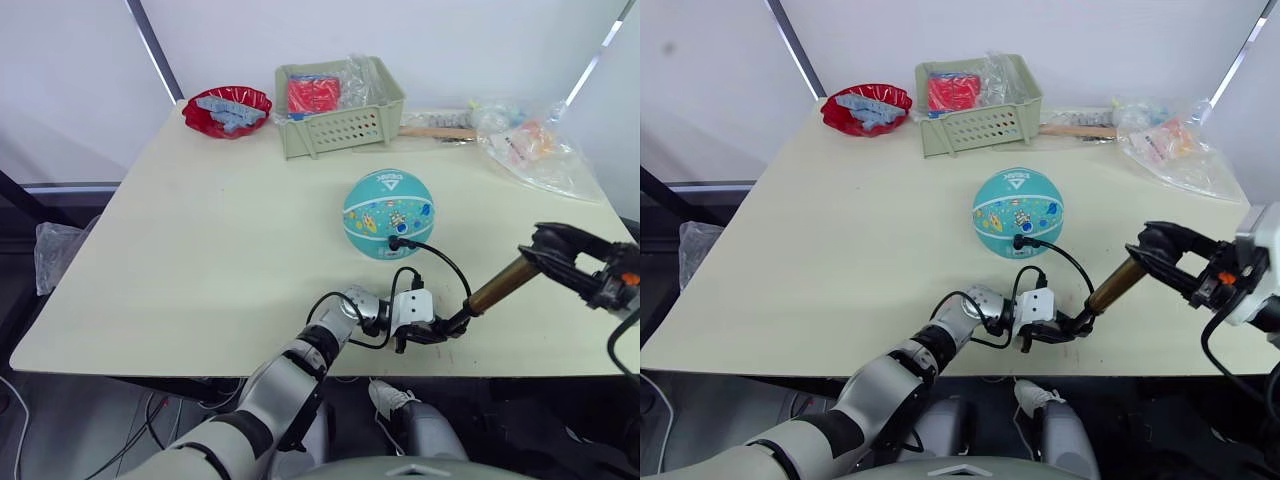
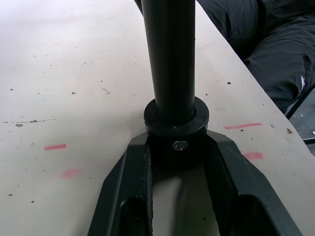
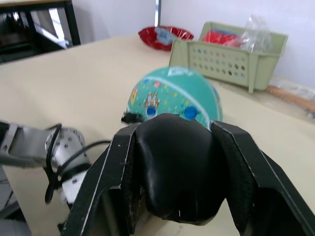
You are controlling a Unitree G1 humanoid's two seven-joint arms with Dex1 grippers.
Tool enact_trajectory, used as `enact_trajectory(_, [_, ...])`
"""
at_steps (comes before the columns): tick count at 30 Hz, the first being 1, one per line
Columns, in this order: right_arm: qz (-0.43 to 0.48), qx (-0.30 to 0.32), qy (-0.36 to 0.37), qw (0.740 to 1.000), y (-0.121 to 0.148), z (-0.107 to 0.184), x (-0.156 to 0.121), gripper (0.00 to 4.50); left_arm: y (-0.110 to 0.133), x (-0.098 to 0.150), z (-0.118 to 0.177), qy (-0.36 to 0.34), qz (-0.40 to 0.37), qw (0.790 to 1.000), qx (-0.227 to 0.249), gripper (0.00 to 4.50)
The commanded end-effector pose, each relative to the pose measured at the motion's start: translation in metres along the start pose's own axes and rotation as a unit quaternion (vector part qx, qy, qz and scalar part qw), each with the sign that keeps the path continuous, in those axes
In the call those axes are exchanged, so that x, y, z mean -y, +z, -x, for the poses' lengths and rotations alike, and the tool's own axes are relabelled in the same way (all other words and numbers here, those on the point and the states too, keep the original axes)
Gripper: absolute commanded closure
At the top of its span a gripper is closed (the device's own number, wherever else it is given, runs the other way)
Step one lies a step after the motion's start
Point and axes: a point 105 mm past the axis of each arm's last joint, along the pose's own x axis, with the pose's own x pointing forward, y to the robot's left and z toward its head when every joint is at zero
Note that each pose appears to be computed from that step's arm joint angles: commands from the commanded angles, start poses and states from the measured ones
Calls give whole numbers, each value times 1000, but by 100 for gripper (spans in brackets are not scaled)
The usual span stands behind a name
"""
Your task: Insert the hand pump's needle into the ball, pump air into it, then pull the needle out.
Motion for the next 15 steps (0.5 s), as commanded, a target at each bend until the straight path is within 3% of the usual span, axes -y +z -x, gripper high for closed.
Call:
enact_trajectory(1, [-24, -57, 11, 998, -39, -3, -9, 282, -40, 25, 4, -37, 49, 996, -64, 345])
enact_trajectory(11, [-17, -84, 32, 996, -75, -10, -28, 282, -40, 26, 4, -36, 49, 996, -65, 345])
enact_trajectory(15, [-5, -60, 40, 997, -59, -14, -28, 282, -41, 26, 4, -35, 51, 996, -66, 345])
